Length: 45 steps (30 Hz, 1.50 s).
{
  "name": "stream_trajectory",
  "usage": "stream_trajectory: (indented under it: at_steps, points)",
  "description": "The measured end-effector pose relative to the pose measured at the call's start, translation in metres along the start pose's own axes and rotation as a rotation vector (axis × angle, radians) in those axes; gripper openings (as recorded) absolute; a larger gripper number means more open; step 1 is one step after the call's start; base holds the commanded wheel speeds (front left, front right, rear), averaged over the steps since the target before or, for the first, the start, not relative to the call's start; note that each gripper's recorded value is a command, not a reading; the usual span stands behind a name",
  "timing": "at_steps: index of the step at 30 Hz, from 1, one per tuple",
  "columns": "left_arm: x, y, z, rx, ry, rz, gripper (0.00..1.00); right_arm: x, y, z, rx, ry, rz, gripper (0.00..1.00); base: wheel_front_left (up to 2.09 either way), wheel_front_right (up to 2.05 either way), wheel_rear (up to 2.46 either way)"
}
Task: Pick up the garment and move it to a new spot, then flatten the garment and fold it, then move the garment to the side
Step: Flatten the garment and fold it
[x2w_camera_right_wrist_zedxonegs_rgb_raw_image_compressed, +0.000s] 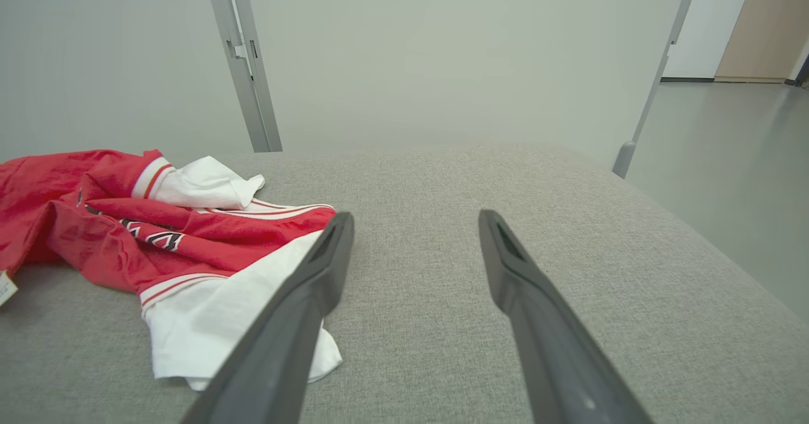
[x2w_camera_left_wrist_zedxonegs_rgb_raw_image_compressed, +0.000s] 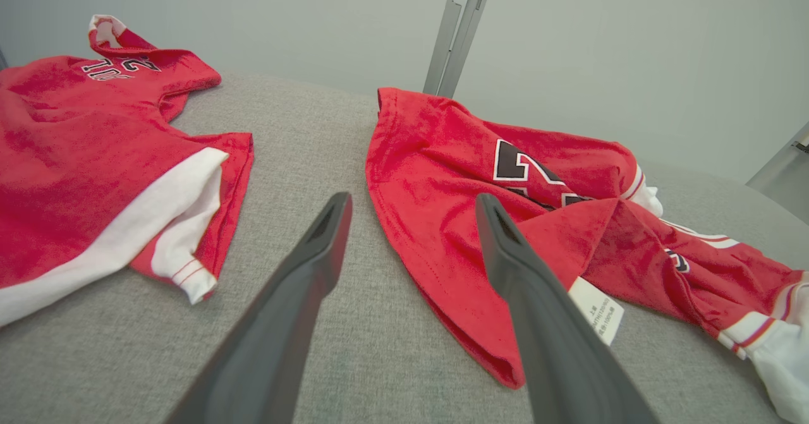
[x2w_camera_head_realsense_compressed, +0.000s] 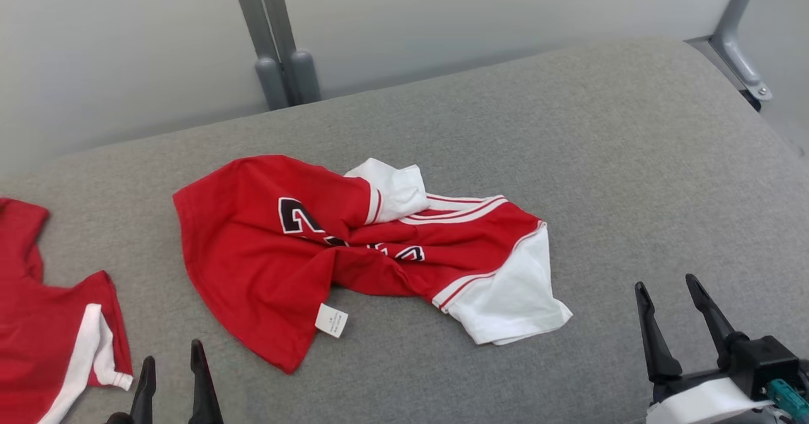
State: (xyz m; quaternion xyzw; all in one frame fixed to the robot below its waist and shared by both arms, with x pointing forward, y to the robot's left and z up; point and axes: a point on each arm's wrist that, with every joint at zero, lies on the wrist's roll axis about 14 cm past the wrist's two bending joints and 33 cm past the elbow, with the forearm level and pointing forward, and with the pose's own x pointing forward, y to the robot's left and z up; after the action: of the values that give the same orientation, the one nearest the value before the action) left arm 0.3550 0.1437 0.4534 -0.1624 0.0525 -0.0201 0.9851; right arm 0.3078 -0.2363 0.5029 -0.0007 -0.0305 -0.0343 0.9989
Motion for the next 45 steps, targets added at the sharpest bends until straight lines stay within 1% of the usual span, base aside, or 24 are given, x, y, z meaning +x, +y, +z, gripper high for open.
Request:
stream_trajectory:
  at_steps: [2, 3, 9, 17, 30, 38, 40, 43, 45]
  points:
    - [-0.012, 0.011, 0.005, 0.010, -0.016, 0.032, 1.00, -0.003, 0.002, -0.004, 0.004, 0.009, 0.008, 1.00, 0.00, 0.00, 0.00]
    - [-0.019, 0.014, 0.004, 0.033, -0.014, 0.033, 1.00, -0.003, 0.003, -0.004, 0.008, 0.009, 0.011, 1.00, 0.00, 0.00, 0.00]
    - [-0.039, 0.026, 0.007, 0.085, -0.026, 0.024, 1.00, -0.004, 0.004, -0.009, 0.027, 0.019, 0.011, 1.00, 0.00, 0.00, 0.00]
    - [-0.046, 0.034, 0.023, 0.101, -0.081, 0.030, 1.00, 0.000, 0.025, -0.011, 0.037, 0.020, 0.072, 1.00, 0.00, 0.00, 0.00]
    - [-0.052, 0.040, 0.016, 0.109, -0.060, 0.035, 1.00, 0.007, 0.040, -0.007, 0.043, 0.008, 0.118, 1.00, 0.00, 0.00, 0.00]
    - [-0.051, 0.039, 0.013, 0.107, -0.047, 0.031, 1.00, 0.009, 0.045, -0.007, 0.063, 0.007, 0.127, 1.00, 0.00, 0.00, 0.00]
    - [-0.050, 0.037, 0.010, 0.103, -0.040, 0.025, 1.00, 0.010, 0.049, -0.003, 0.061, -0.004, 0.145, 1.00, 0.00, 0.00, 0.00]
    - [-0.047, 0.022, -0.001, 0.096, -0.009, -0.015, 1.00, 0.014, 0.053, 0.002, 0.044, -0.019, 0.179, 1.00, 0.00, 0.00, 0.00]
    - [-0.043, 0.005, -0.013, 0.101, 0.043, -0.067, 1.00, 0.013, 0.060, -0.008, 0.040, 0.017, 0.220, 1.00, 0.00, 0.00, 0.00]
